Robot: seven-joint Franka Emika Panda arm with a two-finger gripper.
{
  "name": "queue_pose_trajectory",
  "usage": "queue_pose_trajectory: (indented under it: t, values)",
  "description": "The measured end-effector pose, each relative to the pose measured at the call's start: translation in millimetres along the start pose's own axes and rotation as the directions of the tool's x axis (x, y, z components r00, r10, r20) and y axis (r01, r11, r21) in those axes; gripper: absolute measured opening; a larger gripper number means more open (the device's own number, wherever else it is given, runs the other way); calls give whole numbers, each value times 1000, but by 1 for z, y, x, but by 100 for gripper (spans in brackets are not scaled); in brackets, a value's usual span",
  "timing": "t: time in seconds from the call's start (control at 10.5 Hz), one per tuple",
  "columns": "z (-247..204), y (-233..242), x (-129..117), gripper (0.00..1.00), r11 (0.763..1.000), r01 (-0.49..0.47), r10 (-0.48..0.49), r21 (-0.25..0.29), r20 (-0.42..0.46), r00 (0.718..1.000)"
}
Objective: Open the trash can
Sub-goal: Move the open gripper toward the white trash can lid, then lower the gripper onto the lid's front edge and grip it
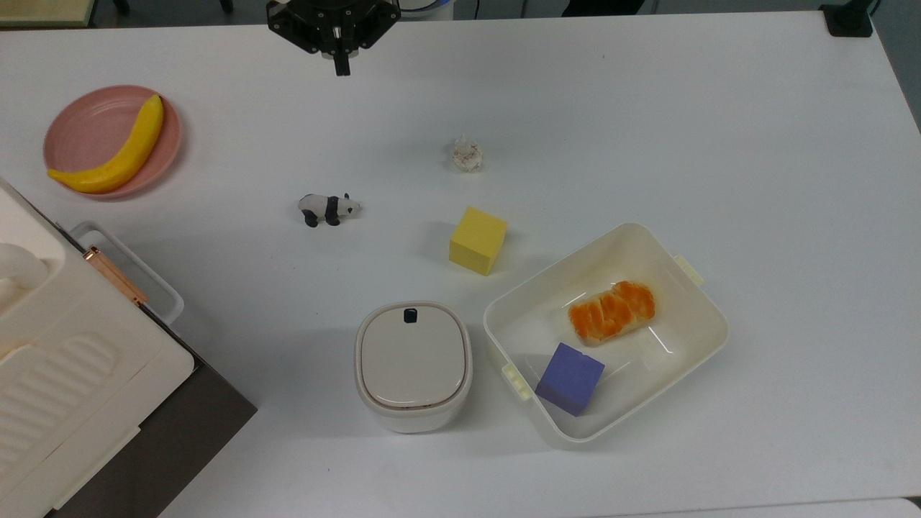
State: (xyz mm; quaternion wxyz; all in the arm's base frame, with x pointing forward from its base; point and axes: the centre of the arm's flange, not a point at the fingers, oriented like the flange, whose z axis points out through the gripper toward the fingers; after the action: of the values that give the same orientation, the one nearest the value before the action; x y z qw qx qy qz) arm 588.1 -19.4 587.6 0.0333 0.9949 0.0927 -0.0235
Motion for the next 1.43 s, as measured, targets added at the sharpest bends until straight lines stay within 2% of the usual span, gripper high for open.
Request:
queue_pose_trajectory:
  t: [0.38,0.57,0.76,1.05,1.24,1.43]
  values:
    - [14,-1,27,1,1000,3,-3,10,-95,995]
    - [25,1,51,1,1000,1,-2,-7,-193,981]
    - [43,2,78,1,1000,-11,12,5,-296,955]
    - [65,1,107,1,1000,-22,28,20,-377,926]
    - [73,-6,126,1,999,-26,38,32,-460,887]
    - [94,-21,145,1,1000,-13,20,17,-510,860]
